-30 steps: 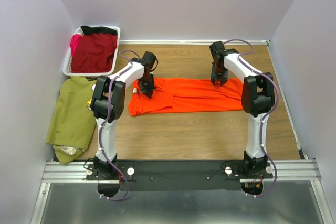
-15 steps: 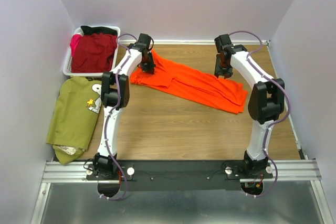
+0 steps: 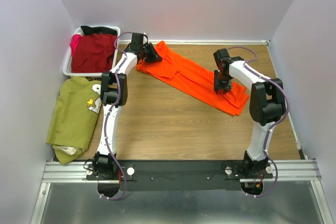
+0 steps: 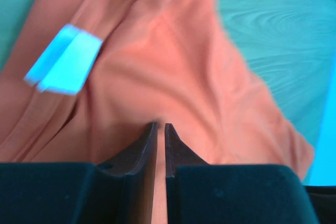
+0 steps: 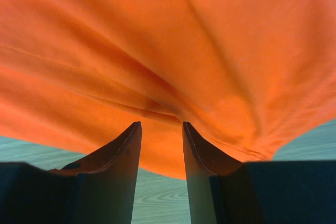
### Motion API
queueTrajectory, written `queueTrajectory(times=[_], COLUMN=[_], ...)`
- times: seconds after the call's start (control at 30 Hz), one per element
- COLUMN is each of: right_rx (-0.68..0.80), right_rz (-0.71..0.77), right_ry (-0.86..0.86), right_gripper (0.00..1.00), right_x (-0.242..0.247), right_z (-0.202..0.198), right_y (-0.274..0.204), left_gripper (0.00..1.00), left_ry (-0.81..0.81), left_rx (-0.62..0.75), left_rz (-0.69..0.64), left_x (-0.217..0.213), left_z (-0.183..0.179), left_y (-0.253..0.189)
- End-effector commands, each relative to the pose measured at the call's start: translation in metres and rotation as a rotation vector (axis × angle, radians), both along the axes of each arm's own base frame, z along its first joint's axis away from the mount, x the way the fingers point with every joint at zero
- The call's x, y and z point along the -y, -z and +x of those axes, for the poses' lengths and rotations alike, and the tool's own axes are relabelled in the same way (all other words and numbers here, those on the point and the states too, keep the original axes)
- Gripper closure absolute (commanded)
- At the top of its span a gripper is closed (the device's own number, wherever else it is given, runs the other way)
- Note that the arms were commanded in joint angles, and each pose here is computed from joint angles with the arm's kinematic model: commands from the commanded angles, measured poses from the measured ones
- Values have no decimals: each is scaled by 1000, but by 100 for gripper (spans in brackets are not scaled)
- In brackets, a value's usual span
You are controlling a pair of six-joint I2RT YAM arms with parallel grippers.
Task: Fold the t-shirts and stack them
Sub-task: Rotate the tshirt 90 degrees
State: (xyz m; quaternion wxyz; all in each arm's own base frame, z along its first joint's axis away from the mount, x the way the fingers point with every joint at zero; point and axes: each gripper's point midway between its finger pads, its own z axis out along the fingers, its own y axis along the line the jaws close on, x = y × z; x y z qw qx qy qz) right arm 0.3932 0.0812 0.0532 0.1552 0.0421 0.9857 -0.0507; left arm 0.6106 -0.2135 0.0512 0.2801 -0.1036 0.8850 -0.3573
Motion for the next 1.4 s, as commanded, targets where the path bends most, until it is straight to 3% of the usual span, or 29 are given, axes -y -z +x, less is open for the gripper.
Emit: queueTrajectory(times=[0.0, 0.27, 0.57, 0.87, 1.1, 1.37], right_rx=[-80, -205, -267, -298, -337, -183], right_rz=[60, 166, 265, 302, 268, 207], right_ry=[-26, -27, -100, -252, -405, -497], right_gripper=[54, 54, 55, 55, 55, 55], right_x=[-7, -22, -80, -145, -159, -164], right_z=[-22, -69, -116, -150, -179, -148], right_y=[27, 56, 58, 50, 42, 5], left_gripper=[76, 69, 69, 69, 69, 69], left_ry=[85, 48, 12, 10, -46, -30], left_rx=[275, 512, 580, 527, 439, 253], left_rz=[-133, -105, -30, 56, 177, 327], left_x=[22, 3, -11, -20, -31, -10], left_z=[27, 42, 25, 20, 23, -3], left_y=[-70, -151, -193, -181, -151, -85])
